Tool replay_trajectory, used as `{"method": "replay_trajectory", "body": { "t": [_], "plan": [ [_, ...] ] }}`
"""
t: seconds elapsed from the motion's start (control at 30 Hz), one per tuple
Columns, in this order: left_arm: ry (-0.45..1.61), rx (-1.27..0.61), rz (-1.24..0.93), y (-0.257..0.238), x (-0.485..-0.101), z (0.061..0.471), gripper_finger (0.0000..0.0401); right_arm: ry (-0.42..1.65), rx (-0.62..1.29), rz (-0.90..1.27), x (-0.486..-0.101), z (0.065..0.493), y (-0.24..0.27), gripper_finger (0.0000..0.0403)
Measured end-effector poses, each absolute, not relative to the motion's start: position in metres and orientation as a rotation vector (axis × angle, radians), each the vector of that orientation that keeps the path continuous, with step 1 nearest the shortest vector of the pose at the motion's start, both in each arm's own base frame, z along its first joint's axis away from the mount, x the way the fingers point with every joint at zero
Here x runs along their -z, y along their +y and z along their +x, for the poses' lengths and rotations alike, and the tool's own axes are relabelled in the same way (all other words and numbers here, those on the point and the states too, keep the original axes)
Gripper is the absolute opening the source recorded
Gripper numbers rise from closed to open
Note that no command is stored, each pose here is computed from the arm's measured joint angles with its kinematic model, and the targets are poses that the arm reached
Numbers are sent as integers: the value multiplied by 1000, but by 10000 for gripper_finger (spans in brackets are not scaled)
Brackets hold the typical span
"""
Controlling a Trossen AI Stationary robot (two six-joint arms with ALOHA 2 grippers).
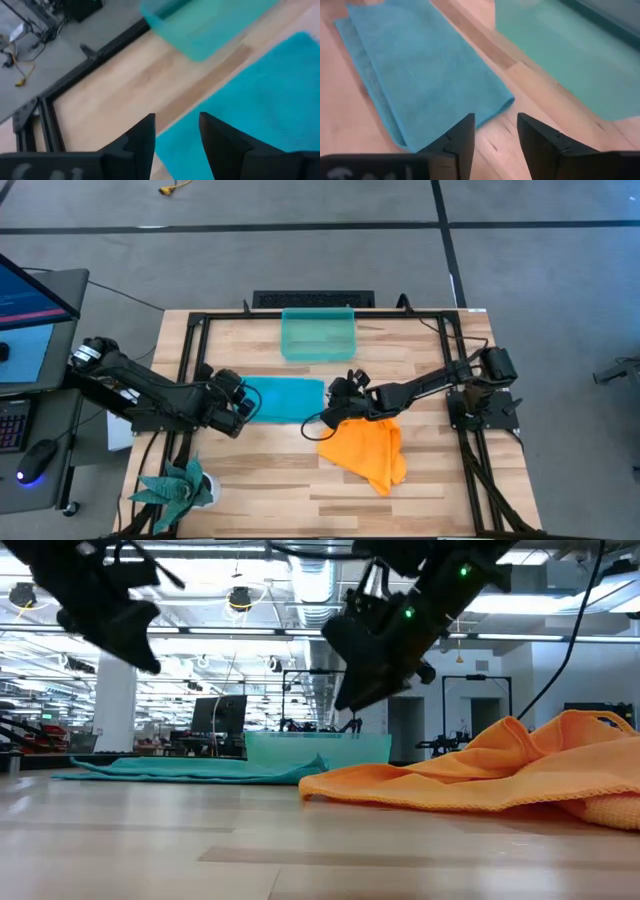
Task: Roll microfiber towels into tight, uniform cylinder then place into a basket
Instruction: Fold the blue microfiber cloth
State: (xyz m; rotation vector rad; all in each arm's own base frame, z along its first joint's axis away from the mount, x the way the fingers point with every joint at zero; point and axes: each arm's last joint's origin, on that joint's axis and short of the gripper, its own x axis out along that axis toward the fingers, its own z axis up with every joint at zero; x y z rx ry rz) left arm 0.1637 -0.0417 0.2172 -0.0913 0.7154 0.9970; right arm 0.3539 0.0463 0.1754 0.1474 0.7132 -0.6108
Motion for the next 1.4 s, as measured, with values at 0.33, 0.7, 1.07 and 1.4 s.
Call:
{"method": "replay_trajectory", "body": {
  "t": [0.33, 0.7, 1.07, 1.4],
  "plan": [
    [576, -861, -153, -52, -193, 190, 144, 755, 557, 65, -223, 314, 64, 156],
    [464, -719, -226, -32, -182, 248, 143, 796, 528, -40, -248, 270, 91, 144],
    [519, -617, -232, -9, -147, 294, 143, 806, 539, -196, -250, 264, 95, 137],
    [727, -477, -192, -16, -121, 326, 143, 813, 653, -96, -259, 259, 70, 133]
  ]
}}
